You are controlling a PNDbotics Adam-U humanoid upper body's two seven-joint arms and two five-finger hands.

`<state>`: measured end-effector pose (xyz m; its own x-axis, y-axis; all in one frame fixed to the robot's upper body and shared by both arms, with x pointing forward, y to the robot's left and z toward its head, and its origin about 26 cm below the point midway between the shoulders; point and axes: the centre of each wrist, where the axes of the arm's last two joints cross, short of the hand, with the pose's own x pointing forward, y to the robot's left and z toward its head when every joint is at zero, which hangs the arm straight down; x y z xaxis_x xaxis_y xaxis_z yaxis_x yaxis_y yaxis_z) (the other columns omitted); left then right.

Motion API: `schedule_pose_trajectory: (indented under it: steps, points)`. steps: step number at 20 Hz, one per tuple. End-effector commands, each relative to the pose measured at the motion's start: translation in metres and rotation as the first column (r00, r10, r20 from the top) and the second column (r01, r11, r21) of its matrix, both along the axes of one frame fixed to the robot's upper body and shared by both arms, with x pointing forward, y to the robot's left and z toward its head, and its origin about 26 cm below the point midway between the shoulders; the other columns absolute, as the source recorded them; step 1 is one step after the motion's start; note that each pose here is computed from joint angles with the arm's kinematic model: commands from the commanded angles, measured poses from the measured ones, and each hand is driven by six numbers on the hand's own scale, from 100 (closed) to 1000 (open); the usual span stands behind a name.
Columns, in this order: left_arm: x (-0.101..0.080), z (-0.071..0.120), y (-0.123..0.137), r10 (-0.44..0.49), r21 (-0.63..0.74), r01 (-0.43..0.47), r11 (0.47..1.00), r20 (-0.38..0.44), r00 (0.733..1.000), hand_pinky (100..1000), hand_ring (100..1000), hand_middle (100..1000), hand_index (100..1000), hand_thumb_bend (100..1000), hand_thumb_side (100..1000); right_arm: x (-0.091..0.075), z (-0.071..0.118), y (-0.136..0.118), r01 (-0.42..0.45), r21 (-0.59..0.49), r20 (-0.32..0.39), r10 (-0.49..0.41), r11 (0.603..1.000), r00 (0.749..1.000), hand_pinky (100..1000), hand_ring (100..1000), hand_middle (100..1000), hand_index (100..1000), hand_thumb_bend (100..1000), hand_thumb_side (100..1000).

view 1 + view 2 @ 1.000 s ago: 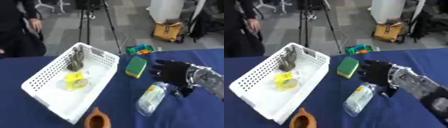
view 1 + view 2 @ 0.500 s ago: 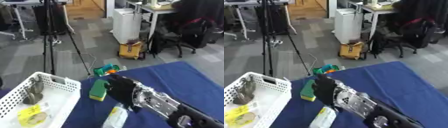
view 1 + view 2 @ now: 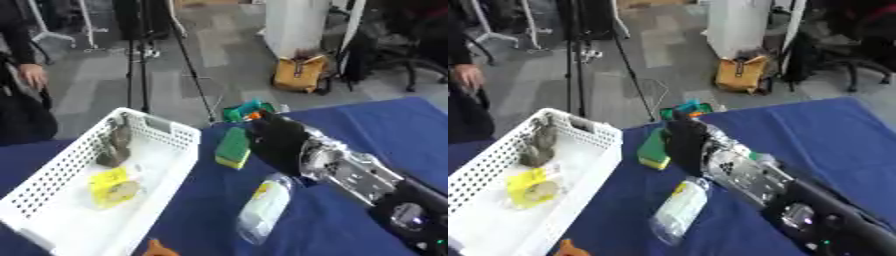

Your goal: Pick up objects on the table and place them in the box.

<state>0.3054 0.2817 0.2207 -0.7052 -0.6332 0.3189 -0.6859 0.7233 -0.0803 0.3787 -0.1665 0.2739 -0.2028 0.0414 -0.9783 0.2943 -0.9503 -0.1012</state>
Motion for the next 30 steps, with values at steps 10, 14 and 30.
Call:
schedule_pose_trajectory:
  steps: [10,14,30]
  points:
    - [-0.003,0.007,0.003,0.014,0.015,-0.014,1.0,0.022,1.0,748,772,853,794,100,1000,-0.002,0.009,0.01,0.142,-0.313,-0.078,-0.175,0.939,0.982,1000,1000,1000,1000,359,464]
    - [-0.002,0.007,0.002,0.012,0.013,-0.012,1.0,0.023,1.0,748,771,853,794,100,1000,0.001,0.004,0.009,0.135,-0.305,-0.108,-0.175,0.943,0.979,1000,1000,1000,1000,362,463]
    - [-0.002,0.007,0.001,0.009,0.009,-0.009,1.0,0.019,1.0,747,770,846,792,100,1000,-0.001,-0.006,0.012,-0.067,0.038,-0.457,0.077,0.997,0.886,1000,1000,1000,1000,369,610]
